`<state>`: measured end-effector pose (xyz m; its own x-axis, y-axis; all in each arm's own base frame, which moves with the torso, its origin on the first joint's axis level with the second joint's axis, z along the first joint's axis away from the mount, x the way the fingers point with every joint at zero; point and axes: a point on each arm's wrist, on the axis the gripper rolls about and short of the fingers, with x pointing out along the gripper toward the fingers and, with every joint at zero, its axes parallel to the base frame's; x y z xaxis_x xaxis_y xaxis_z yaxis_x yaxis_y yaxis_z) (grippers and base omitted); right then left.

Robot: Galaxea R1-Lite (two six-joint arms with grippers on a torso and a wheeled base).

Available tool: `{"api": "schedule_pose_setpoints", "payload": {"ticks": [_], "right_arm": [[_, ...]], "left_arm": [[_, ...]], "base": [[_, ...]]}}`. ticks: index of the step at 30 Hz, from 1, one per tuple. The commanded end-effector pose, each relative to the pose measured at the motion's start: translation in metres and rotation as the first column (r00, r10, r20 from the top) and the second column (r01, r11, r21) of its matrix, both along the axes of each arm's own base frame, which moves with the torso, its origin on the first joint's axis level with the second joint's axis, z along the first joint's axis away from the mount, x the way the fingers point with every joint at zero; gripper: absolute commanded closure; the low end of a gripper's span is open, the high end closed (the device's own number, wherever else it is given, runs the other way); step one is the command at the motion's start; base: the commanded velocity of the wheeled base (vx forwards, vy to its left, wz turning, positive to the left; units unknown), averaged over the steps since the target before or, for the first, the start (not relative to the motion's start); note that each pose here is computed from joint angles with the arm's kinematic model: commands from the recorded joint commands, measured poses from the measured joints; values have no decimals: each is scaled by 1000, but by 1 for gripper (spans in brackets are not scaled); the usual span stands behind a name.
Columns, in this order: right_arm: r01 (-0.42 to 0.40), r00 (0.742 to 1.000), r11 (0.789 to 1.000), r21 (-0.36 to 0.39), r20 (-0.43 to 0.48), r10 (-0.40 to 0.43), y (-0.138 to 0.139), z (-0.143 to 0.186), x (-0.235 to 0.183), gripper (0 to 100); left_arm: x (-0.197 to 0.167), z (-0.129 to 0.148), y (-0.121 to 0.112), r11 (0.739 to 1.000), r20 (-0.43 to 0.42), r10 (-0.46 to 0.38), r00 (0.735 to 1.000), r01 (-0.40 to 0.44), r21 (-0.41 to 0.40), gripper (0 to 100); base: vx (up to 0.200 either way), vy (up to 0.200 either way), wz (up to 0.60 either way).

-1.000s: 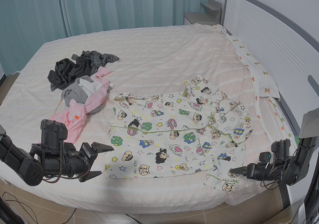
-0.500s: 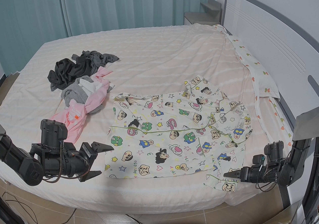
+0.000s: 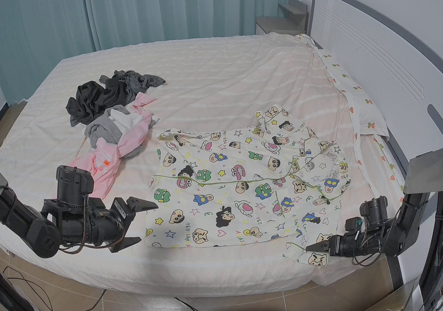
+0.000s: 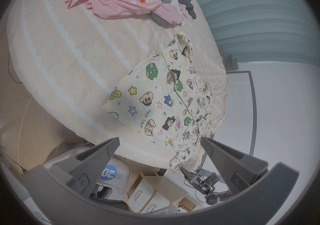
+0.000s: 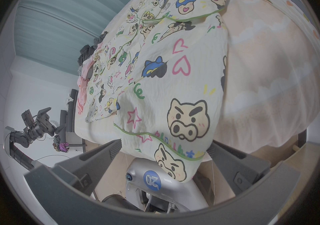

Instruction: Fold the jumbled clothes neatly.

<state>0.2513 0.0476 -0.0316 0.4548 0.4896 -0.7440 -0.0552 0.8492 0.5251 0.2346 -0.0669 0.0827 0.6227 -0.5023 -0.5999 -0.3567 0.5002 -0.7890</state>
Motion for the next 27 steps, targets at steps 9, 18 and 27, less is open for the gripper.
{"api": "schedule_pose_setpoints", "payload": {"ticks": [9,18,27], "right_arm": [[-20,999,999,-42,-29,19,13,-2,13,0],[-12,1000,999,-47,-28,11,11,0,11,100],[25,1000,999,-26,-17,-25,1,13,3,100]], "left_arm": [[0,1,0,1000,5,2,1000,-2,0,0],[1,2,0,1000,9,3,1000,-3,-1,0],[0,2,0,1000,9,5,1000,-5,3,0]], "base": [[0,0,0],[0,0,0],[0,0,0]]}}
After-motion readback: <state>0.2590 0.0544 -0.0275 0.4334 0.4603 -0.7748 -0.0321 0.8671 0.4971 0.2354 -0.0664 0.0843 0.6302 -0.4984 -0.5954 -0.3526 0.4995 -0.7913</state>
